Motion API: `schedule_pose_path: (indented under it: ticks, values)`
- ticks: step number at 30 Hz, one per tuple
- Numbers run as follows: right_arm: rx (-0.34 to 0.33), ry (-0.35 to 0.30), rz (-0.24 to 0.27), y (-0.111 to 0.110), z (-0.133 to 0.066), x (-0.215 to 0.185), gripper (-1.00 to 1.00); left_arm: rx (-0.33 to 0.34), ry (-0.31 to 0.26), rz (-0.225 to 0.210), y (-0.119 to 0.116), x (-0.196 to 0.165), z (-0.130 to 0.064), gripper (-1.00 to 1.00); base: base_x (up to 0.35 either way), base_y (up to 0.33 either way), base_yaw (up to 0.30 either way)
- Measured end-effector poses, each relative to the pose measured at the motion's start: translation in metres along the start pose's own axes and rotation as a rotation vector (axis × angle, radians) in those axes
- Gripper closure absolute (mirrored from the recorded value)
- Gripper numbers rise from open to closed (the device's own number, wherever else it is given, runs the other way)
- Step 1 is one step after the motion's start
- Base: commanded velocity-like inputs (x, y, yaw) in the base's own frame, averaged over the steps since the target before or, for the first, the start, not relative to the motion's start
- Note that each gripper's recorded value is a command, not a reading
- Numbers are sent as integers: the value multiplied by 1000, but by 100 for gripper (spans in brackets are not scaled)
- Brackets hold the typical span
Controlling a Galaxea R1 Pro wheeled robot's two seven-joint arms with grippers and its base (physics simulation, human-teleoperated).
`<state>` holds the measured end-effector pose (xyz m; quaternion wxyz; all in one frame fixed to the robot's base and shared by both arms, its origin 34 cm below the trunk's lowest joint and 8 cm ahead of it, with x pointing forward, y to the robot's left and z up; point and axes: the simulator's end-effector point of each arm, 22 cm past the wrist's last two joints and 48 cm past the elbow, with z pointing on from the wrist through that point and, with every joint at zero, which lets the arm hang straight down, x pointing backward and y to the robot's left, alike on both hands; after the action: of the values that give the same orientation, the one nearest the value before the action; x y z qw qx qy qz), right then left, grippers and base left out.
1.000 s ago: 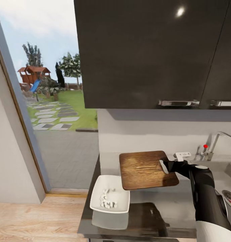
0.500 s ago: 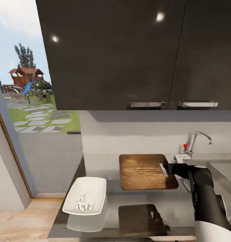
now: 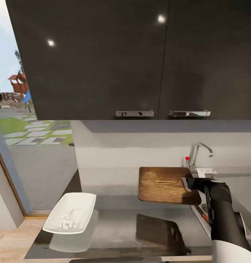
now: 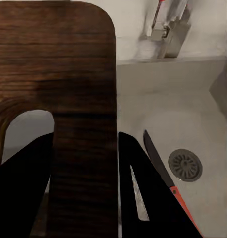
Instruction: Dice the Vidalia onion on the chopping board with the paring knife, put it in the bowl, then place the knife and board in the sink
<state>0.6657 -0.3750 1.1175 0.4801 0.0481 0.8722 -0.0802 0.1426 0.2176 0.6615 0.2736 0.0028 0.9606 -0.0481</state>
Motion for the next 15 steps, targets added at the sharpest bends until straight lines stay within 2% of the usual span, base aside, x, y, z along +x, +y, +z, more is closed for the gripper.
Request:
schedule_pose_path:
  ticks: [10, 12, 15]
  values:
    - [123, 22, 43, -3, 1, 11, 100, 0, 1, 0, 0, 0, 0, -100, 0, -323, 0]
    - [132, 24, 71, -3, 2, 13, 100, 0, 0, 0, 0, 0, 0, -100, 0, -323, 0]
    - [152, 26, 159, -8, 2, 19, 100, 0, 0, 0, 0, 0, 0, -100, 0, -313, 0]
